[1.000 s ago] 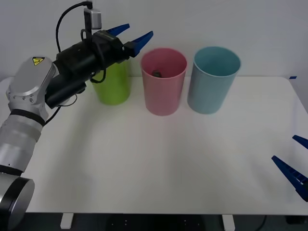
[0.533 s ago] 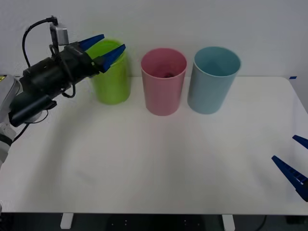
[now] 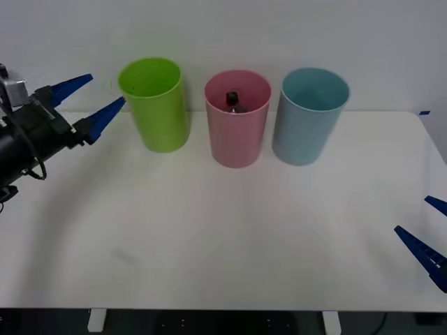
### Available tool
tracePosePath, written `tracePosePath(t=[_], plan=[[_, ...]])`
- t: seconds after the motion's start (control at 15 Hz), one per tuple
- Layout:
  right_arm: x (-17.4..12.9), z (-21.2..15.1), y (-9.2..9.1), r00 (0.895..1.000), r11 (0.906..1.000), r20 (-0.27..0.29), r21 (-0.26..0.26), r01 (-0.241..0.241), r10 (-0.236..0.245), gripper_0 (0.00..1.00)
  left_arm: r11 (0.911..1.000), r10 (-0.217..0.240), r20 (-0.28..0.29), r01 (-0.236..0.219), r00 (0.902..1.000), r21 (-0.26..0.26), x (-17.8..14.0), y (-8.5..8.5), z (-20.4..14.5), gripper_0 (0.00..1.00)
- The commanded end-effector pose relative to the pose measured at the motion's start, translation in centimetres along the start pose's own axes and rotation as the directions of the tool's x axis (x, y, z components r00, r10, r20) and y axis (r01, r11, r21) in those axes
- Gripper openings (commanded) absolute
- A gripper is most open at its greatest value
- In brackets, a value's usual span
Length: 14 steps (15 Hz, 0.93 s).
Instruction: Grasp the object on the table and drop it into the matching bin: aluminum can to the light blue bin, PET bottle to the pink bin.
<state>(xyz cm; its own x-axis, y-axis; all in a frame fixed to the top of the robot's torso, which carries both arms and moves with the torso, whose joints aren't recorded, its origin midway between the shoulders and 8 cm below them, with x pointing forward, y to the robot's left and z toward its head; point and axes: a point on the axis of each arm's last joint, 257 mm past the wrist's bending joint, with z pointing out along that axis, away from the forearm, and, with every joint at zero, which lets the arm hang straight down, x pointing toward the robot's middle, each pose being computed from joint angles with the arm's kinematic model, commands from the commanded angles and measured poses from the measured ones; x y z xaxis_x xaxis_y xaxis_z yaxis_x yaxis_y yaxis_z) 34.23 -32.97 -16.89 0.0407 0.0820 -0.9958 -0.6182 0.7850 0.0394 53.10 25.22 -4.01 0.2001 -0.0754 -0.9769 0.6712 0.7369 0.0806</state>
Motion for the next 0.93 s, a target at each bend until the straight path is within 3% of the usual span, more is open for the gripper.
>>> tracePosePath(t=[0.07, 0.2, 0.33, 0.53, 0.93], plan=[[0.0, 0.0, 0.0, 1.000, 1.0000, 0.000, 0.000, 0.000, 0.000, 1.00, 0.9985, 0.053, -0.041, -0.054, 0.9977, -0.007, 0.5, 0.5, -3.9, 1.00], [0.0, 0.0, 0.0, 1.000, 1.0000, 0.000, 0.000, 0.000, 0.000, 1.00, 0.9970, 0.074, -0.064, -0.075, 0.9952, -0.020, 0.9, 0.7, -6.2, 1.00], [0.0, 0.0, 0.0, 1.000, 1.0000, 0.000, 0.000, 0.000, 0.000, 1.00, 0.9916, 0.120, -0.112, -0.124, 0.9865, -0.035, 1.6, 0.7, -8.2, 1.00], [0.0, 0.0, 0.0, 1.000, 1.0000, 0.000, 0.000, 0.000, 0.000, 1.00, 0.9891, 0.134, -0.146, -0.142, 0.9802, -0.041, 2.3, 0.7, -11.2, 1.00], [0.0, 0.0, 0.0, 1.000, 1.0000, 0.000, 0.000, 0.000, 0.000, 1.00, 0.9875, 0.106, -0.206, -0.127, 0.9728, -0.092, 4.2, 1.0, -16.5, 1.00]])
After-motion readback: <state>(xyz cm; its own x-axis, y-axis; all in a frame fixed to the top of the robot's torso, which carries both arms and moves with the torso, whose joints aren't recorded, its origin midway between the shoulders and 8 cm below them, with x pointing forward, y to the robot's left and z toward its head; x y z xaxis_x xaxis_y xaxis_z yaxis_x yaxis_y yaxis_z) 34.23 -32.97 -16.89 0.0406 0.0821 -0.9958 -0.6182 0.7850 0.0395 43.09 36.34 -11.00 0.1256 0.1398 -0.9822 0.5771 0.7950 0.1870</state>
